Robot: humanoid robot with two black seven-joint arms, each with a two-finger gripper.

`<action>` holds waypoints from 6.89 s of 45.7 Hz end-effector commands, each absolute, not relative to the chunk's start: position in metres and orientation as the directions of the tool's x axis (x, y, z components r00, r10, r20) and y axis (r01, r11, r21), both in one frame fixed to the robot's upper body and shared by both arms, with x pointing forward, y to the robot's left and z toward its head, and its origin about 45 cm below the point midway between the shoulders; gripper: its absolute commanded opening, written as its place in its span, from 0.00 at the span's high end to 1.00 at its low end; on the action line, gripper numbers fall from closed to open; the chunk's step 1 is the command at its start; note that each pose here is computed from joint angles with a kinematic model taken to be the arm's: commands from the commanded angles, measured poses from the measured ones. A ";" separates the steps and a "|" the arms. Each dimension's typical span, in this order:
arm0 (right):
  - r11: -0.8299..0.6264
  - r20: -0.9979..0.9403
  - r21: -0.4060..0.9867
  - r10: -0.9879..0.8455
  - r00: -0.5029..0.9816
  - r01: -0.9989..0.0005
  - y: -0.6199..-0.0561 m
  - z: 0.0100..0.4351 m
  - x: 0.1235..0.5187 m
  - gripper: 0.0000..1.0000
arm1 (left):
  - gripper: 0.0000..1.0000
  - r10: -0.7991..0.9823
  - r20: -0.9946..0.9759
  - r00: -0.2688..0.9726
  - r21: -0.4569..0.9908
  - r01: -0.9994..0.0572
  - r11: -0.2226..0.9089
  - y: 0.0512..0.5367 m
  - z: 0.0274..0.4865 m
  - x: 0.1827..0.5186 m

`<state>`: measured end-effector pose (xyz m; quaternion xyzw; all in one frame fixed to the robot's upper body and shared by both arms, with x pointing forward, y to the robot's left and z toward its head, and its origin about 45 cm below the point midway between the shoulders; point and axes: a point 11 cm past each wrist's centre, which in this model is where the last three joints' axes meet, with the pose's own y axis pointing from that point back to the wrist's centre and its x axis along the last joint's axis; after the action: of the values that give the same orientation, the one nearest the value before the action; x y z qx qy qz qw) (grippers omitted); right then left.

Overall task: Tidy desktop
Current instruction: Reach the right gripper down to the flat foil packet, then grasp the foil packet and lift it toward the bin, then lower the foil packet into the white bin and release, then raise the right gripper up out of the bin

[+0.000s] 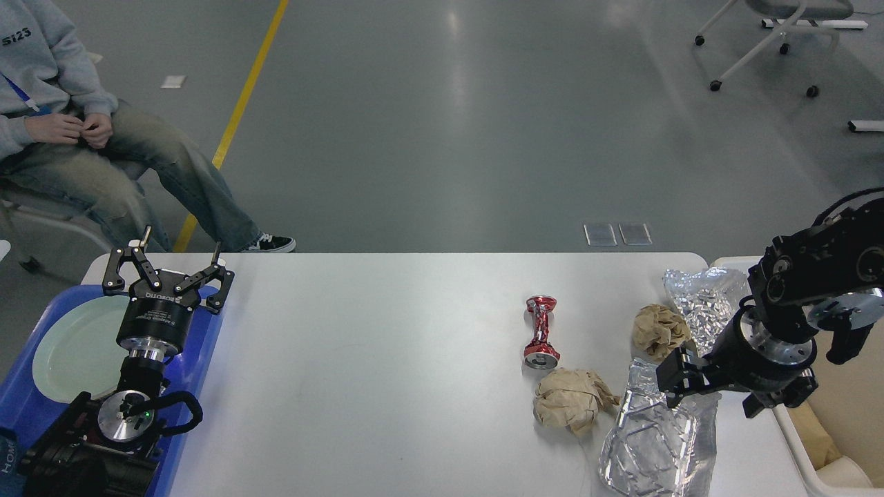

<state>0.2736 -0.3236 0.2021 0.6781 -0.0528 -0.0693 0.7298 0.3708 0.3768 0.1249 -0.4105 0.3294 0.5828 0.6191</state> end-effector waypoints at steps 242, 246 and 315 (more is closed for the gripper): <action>0.403 0.271 0.900 -0.220 0.937 -0.165 -0.508 0.234 0.352 0.00 | 0.04 0.451 -0.887 0.104 -0.125 -0.992 -0.017 0.377 0.125 0.371; 0.369 0.212 0.919 -0.166 0.963 -0.139 -0.478 0.262 0.361 0.00 | 0.04 0.450 -0.887 0.102 -0.123 -0.992 -0.017 0.376 0.124 0.371; 0.434 0.522 0.815 -0.261 0.812 -0.385 -0.494 0.257 0.380 0.00 | 0.04 0.452 -0.886 0.104 -0.125 -0.992 -0.016 0.377 0.125 0.371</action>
<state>0.3788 -0.4584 0.2989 0.5671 -0.2540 0.0305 0.7829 0.3708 0.3770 0.1249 -0.4105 0.3293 0.5829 0.6191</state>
